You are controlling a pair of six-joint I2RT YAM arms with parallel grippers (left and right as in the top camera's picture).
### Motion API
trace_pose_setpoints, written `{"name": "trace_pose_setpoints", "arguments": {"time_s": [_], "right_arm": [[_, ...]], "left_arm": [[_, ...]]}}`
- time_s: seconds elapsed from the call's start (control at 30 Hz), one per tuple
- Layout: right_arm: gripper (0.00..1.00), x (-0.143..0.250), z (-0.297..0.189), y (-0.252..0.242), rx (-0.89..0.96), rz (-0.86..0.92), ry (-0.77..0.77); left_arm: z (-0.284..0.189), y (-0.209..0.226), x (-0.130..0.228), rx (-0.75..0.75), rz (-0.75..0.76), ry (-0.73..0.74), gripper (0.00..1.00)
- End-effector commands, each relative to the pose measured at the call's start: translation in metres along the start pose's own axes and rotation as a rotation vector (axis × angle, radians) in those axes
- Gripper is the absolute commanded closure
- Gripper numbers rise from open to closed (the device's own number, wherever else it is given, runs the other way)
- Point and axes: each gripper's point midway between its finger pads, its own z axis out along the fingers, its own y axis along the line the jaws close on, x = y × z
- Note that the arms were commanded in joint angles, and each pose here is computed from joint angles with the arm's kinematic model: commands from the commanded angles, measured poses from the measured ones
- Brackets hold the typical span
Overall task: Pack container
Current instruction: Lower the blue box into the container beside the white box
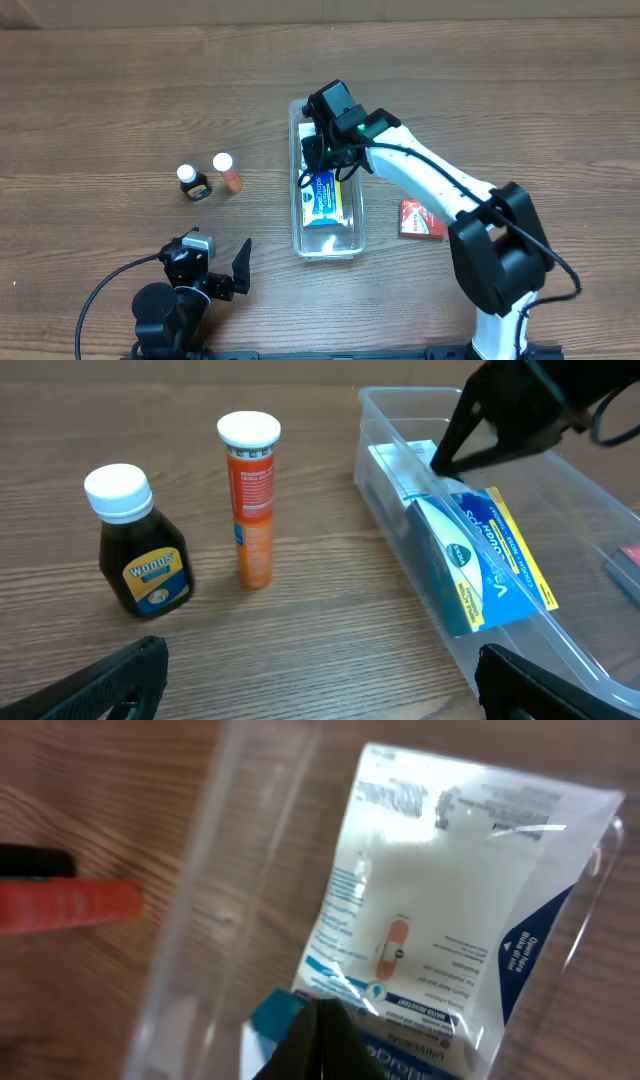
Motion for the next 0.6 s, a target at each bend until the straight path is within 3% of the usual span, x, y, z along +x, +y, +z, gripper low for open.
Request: {"name": "trace_pose_setpoints", "arguments": {"time_s": [0.0, 0.23, 0.33, 0.57], "right_arm": [[0.96, -0.028, -0.035, 0.017, -0.035, -0.029, -0.104], [0.96, 0.019, -0.01, 0.009, -0.041, 0.022, 0.092], [0.9, 0.023, -0.014, 0.008, -0.033, 0.048, 0.107], [0.94, 0.028, -0.014, 0.005, -0.02, 0.048, 0.127]], "left_arm": [[0.0, 0.0, -0.001, 0.004, 0.016, -0.009, 0.0], [0.0, -0.001, -0.001, 0.004, 0.016, -0.01, 0.0], [0.0, -0.001, -0.001, 0.004, 0.016, -0.01, 0.0], [0.0, 0.0, -0.001, 0.004, 0.016, -0.009, 0.0]]}}
